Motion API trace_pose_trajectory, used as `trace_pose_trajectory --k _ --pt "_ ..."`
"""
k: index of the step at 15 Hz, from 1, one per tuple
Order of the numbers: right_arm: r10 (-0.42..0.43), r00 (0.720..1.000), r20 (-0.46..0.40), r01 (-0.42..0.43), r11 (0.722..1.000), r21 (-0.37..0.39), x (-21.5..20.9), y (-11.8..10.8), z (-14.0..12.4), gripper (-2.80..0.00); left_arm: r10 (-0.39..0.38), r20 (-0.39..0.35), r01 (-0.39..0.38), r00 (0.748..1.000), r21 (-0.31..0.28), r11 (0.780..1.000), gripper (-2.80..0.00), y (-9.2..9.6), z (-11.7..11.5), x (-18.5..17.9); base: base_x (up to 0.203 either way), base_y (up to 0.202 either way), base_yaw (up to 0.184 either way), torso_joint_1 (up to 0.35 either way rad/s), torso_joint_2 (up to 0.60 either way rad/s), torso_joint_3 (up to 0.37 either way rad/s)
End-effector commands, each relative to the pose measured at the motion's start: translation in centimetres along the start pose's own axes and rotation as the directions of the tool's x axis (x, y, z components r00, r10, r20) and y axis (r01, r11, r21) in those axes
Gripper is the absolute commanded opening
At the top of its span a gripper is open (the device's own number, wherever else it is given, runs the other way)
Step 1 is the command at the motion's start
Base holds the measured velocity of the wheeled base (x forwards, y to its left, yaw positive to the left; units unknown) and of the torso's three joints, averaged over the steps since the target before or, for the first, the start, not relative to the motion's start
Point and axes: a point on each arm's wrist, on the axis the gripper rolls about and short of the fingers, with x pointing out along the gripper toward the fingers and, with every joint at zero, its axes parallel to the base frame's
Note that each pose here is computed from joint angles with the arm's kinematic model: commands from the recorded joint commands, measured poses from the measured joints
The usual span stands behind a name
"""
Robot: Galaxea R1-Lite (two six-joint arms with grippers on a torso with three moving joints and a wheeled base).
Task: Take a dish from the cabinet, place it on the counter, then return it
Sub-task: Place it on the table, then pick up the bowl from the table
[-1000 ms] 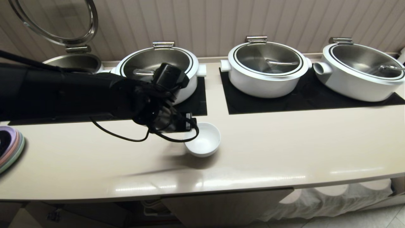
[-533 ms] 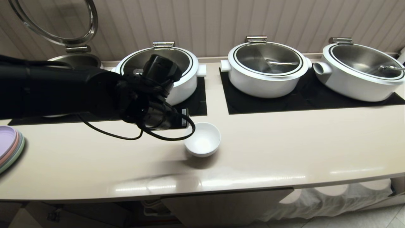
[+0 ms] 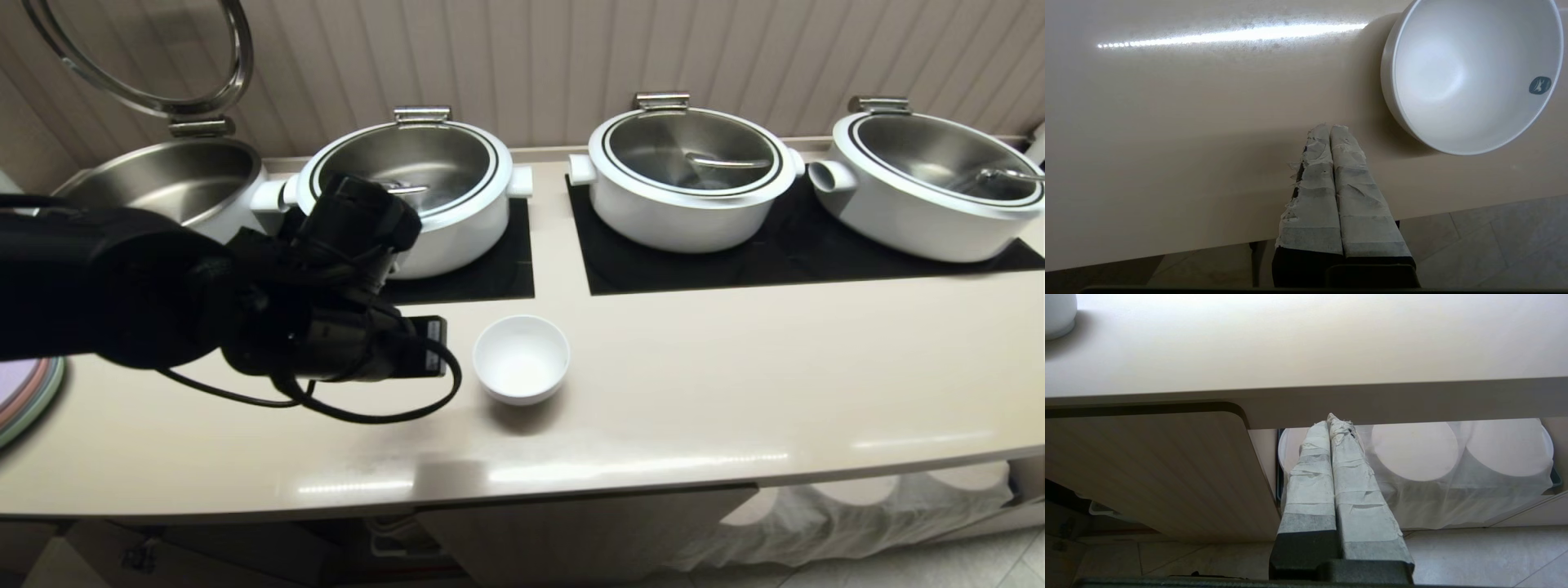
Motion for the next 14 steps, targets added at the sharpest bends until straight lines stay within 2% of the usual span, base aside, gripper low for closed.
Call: trace_pose_trajectory --k 1,3,7,11,14 --pt "0.0 1.0 0.0 0.0 1.0 0.0 0.0 0.0 0.0 -2.8 0.001 0.015 -0.001 1.0 -0.013 1.0 -2.8 1.4 -0.9 -2.2 0.0 0.0 0.0 0.0 0.0 0.0" --pt "0.0 1.0 0.0 0.0 1.0 0.0 0.0 0.0 0.0 -2.8 -0.007 0.034 0.008 0.999 -0.029 1.0 -2.8 2.2 -1.6 -3.8 0.0 0.0 0.0 0.0 0.0 0.0" --pt "0.0 1.0 0.0 0.0 1.0 -0.001 0.0 0.0 0.0 -2.8 0.006 0.069 0.001 0.998 -0.105 0.994 -2.8 4.5 -3.0 -6.5 0.0 0.0 0.0 0.0 0.0 0.0" --pt "0.002 1.0 0.0 -0.002 1.0 0.0 0.0 0.0 0.0 -2.8 0.089 0.132 -0.062 0.987 -0.199 0.978 -2.8 8.0 -4.1 -9.0 0.0 0.0 0.0 0.0 0.0 0.0" --pt "0.0 1.0 0.0 0.0 1.0 0.0 0.0 0.0 0.0 -2.8 0.144 0.154 -0.104 0.977 -0.244 0.964 -2.8 10.2 -6.3 -10.6 0.0 0.0 0.0 0.0 0.0 0.0"
